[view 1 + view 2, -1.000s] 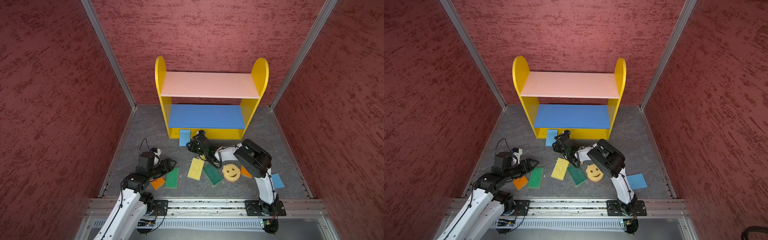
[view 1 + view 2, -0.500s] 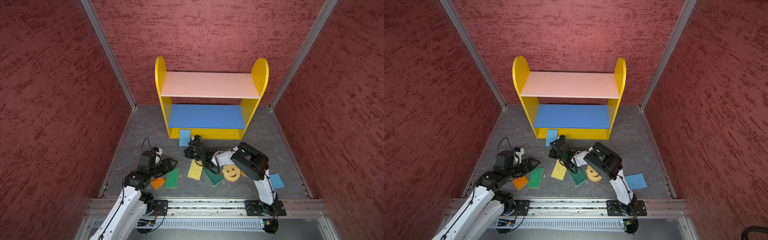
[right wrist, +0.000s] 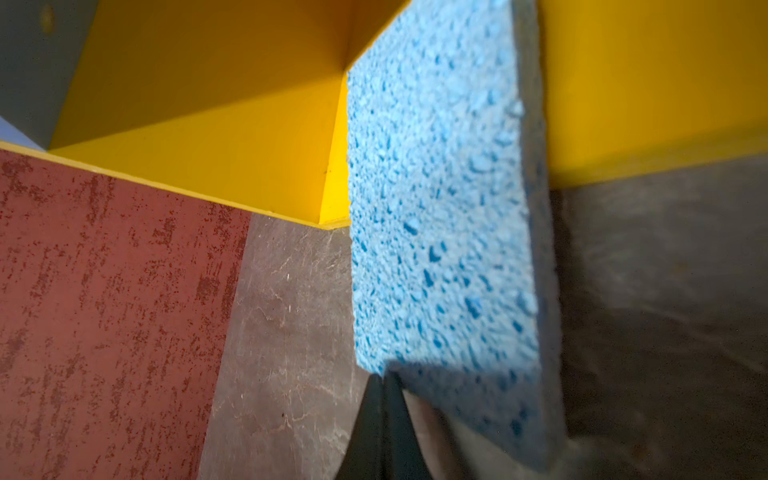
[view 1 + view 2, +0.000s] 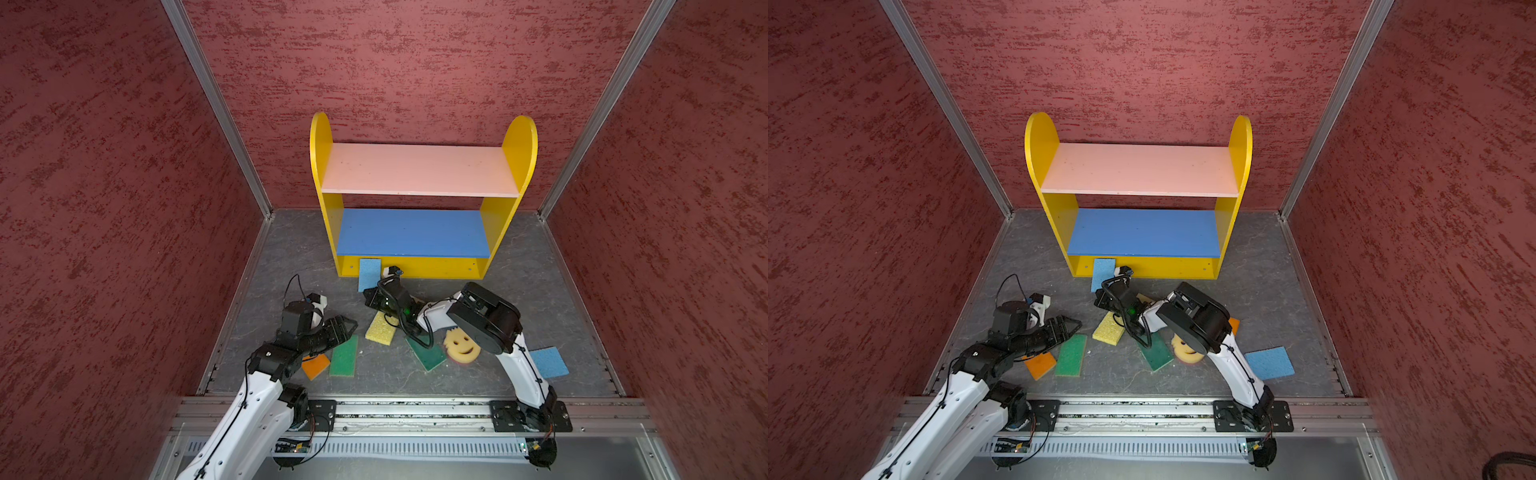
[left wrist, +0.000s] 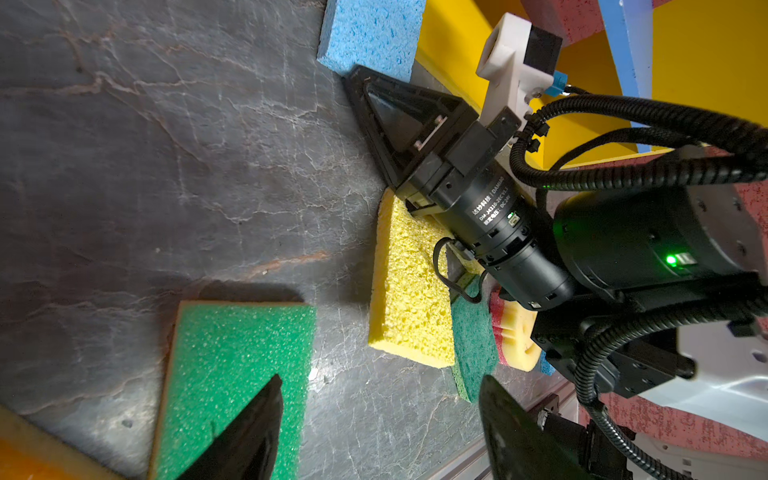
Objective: Place and organize the cleaning sponges onto the shelf
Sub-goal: 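Push the blue sponge with the right gripper into the lower shelf compartment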
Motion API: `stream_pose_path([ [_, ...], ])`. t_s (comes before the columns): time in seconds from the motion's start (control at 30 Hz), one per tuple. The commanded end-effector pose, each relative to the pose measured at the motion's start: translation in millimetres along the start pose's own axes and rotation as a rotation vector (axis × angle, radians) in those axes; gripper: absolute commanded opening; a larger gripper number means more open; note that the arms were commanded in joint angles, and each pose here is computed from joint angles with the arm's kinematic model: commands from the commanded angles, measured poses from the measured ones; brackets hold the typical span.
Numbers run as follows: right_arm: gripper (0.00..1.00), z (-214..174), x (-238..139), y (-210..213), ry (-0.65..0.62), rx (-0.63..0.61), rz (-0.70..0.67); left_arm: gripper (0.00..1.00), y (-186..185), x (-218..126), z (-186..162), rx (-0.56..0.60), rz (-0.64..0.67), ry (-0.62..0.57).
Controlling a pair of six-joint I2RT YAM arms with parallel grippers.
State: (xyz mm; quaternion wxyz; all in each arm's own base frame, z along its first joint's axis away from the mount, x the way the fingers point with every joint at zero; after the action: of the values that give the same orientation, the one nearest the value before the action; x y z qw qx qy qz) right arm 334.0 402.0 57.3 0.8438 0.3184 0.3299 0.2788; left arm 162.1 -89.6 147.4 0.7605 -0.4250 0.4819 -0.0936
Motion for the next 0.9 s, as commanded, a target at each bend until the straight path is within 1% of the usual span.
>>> stream_pose_path([
  [0.0, 0.0, -8, 6, -39, -0.023, 0.048, -0.126, 0.74, 3, 4, -2, 0.0, 0.001, 0.009],
  [0.27, 0.0, 11, 9, -44, -0.079, 0.032, -0.144, 0.74, 5, 6, -3, 0.0, 0.008, 0.018],
  [0.43, 0.0, 17, 8, -30, -0.091, 0.014, -0.112, 0.74, 6, 7, -4, -0.005, 0.011, 0.023],
  [0.6, 0.0, 12, -5, -15, -0.092, -0.035, -0.136, 0.74, 5, 7, -4, 0.001, 0.007, 0.022],
  [0.7, 0.0, 4, -9, -15, -0.089, -0.021, -0.135, 0.74, 4, 7, -4, 0.004, 0.003, 0.021],
  [0.87, 0.0, -10, -8, -30, -0.078, 0.023, -0.175, 0.74, 5, 6, -5, 0.001, 0.007, 0.026],
])
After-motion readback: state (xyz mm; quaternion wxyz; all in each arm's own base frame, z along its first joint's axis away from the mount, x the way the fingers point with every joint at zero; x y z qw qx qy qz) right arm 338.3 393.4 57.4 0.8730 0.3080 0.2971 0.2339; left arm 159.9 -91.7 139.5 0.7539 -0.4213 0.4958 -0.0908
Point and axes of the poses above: each gripper's point midway between its finger pads, its own x axis out along the fingers, its own y axis along the line the jaws close on, z = x × y, the point moved 6 cm from there along -x, back along the fingers, and after that the axes turned 12 degrees about -x, right-handed, at the moved point
